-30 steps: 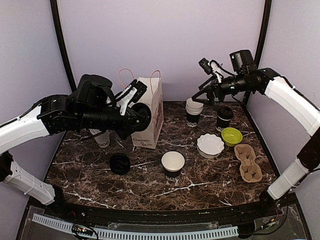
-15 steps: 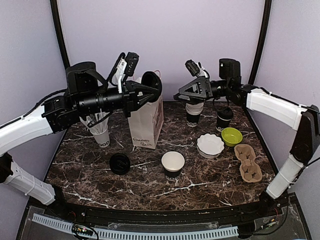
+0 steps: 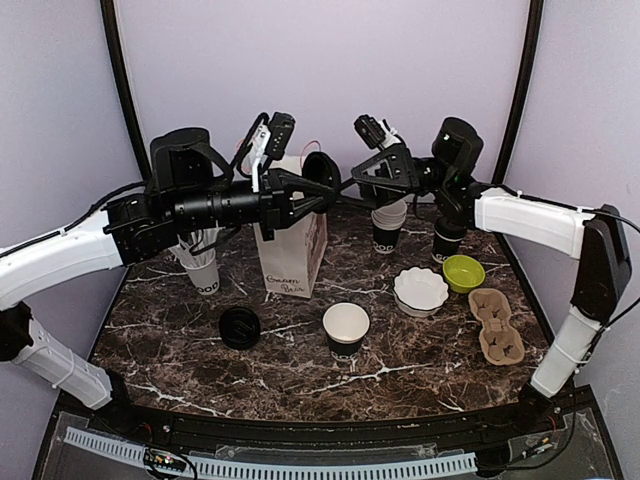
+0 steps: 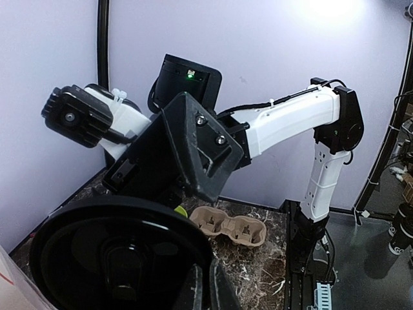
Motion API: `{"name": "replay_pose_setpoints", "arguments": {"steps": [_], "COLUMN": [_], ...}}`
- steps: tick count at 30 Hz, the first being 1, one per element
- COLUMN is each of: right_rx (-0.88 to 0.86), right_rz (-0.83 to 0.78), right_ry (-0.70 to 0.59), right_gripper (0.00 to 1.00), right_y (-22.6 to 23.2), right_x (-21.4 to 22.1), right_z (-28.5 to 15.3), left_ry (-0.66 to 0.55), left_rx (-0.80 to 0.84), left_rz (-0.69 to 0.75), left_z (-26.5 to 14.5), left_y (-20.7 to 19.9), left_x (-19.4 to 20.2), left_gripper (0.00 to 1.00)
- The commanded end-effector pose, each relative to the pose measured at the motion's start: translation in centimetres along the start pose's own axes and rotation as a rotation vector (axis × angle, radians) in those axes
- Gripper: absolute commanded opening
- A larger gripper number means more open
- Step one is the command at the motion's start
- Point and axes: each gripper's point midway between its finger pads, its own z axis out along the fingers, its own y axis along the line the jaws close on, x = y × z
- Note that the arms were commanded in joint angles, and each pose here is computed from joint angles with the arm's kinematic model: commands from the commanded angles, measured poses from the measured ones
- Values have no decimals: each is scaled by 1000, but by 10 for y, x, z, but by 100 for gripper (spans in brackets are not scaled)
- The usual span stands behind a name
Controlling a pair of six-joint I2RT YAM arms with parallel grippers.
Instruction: Pack the takeout coffee
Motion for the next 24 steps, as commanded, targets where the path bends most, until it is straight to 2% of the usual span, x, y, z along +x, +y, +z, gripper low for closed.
{"name": "replay_pose_setpoints", "arguments": {"steps": [1,6,15,24], "right_rx": [-34,-45,-73,-89], "right_rz": [-33,-30,-24,-23], "right_ry": [9,20,32,48], "right_gripper": [99,96,84,76], "right_y": [11,12,14,17], "right_x": [-7,-6,-4,1], "right_z": [8,13,17,21], "left_ry": [-44,-35,-26,-21], "left_rx": [40,49,68,70], "left_rz": [6,0,-5,-5], "left_z": [-1,2,7,8], "left_y": [-6,-6,-8,-8], "left_x": [-16,-12,-8,-5], "left_gripper": [6,6,6,7]}}
